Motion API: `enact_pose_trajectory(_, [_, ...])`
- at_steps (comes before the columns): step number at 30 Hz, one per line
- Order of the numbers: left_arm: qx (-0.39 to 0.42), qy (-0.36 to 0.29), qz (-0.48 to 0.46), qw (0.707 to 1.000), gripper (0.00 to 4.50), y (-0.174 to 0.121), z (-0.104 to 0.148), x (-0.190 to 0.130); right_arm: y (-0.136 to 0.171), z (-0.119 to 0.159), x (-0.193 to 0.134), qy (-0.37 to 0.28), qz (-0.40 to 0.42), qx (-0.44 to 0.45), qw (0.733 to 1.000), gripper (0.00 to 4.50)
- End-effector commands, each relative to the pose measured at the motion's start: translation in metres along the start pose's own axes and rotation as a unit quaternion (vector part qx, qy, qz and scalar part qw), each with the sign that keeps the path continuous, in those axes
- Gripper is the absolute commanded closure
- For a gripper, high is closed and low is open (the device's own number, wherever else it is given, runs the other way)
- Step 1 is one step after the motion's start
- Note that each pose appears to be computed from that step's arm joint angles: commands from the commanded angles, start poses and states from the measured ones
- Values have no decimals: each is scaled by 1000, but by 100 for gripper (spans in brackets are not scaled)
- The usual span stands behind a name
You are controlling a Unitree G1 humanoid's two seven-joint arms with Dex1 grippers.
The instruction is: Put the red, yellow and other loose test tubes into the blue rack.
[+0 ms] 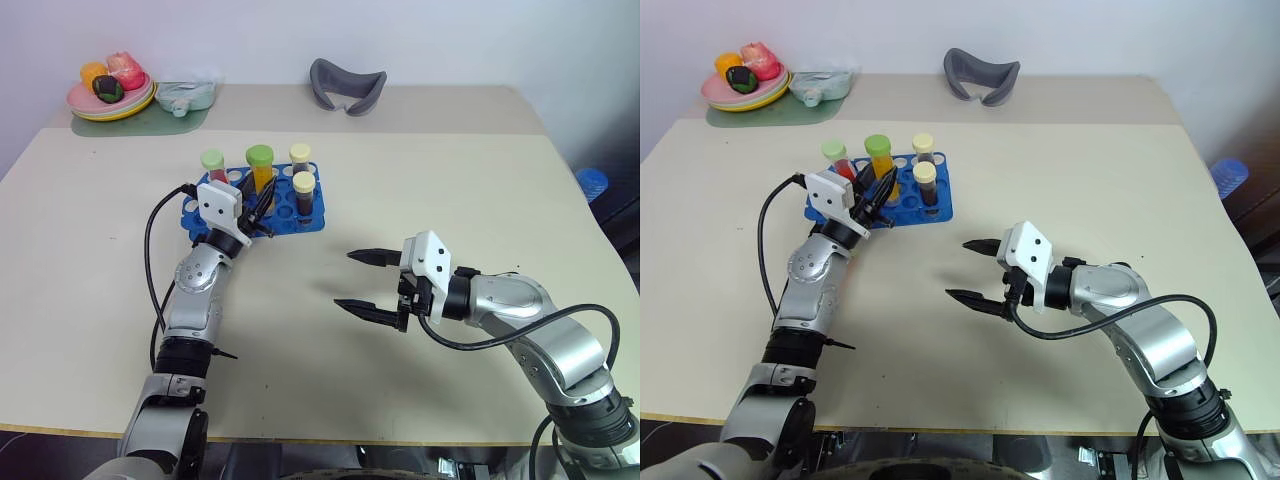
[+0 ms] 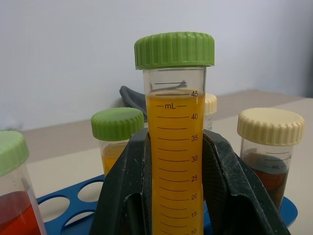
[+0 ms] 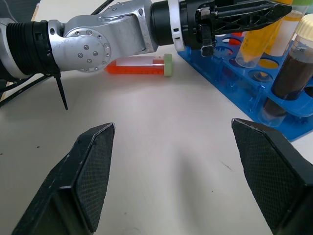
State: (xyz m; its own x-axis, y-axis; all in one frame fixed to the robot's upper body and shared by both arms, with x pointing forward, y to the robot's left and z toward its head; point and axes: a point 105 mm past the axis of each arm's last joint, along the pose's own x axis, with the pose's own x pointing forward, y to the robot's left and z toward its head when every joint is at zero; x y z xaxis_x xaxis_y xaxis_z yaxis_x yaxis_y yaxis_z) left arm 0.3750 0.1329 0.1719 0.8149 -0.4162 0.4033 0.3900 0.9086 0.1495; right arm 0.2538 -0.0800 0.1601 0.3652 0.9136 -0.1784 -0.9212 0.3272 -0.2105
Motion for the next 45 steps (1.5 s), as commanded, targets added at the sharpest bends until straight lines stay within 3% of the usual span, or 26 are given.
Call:
enact_pose_trajectory(1, [3, -11, 8, 1000, 372, 2, 7, -3, -2, 6, -3, -12, -7, -12, 1000, 60])
enact_pose_trajectory(45, [21, 7, 27, 999, 372, 3, 3, -12, 1, 3, -1, -13, -6, -4, 1000, 60])
